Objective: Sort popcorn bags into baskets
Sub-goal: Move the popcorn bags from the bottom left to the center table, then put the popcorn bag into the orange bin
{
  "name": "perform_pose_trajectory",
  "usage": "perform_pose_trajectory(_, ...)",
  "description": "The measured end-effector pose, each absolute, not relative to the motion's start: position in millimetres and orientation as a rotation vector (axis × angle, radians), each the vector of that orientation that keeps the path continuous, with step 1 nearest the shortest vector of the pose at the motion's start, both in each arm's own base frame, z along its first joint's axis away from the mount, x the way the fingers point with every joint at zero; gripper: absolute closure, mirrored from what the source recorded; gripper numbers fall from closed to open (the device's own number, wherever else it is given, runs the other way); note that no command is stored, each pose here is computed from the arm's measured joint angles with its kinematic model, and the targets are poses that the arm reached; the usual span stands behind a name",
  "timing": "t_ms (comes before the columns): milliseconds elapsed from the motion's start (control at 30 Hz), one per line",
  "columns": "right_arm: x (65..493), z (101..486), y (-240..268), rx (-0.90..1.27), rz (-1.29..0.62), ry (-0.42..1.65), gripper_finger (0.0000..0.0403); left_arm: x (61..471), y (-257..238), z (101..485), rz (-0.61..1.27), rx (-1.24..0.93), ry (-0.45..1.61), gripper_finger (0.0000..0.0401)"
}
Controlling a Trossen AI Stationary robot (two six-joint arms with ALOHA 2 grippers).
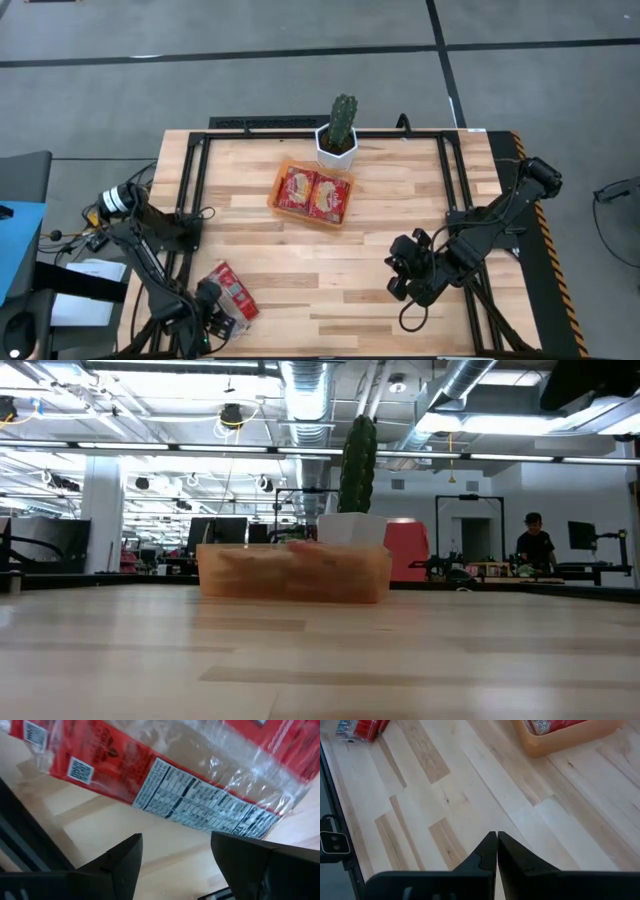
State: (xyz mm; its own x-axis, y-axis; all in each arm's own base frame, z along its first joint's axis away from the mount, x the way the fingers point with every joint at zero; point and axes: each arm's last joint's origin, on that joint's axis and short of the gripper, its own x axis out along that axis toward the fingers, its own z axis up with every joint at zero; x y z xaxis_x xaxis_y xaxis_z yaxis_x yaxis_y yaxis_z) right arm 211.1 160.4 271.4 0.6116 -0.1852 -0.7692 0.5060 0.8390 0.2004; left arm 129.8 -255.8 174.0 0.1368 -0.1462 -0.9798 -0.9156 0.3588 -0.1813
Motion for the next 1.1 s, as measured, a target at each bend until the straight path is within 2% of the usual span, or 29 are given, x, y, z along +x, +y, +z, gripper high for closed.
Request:
perform_pose_trajectory(367,210.6,271.0,160.5,0.429,-0.406,0.838,0.0371,152.3,-235.6,150.3,0.768,-0.791,1.279,0.0178)
perform_pose_trajectory(633,212.7,270.9,157.9,0.436,-0.415,0.84,0.0367,206.4,-198.0,147.7,0.75,-0.651,1.026,0.0178)
perform_pose_trajectory(733,214.6,270.9,155.2,0.441,-0.426,0.838,0.0368,231.6,-180.9,152.2,0.702,-0.609,1.031,0.0178)
perform_pose_trajectory(933,216.2,270.6,153.3,0.457,-0.424,0.856,0.0372,263.3,-169.8,187.0,0.591,-0.708,1.047,0.0178)
perform_pose_trajectory(1100,216.3,270.7,153.7,0.459,-0.421,0.855,0.0368,252.7,-164.1,220.7,0.721,-0.891,0.799,0.0178)
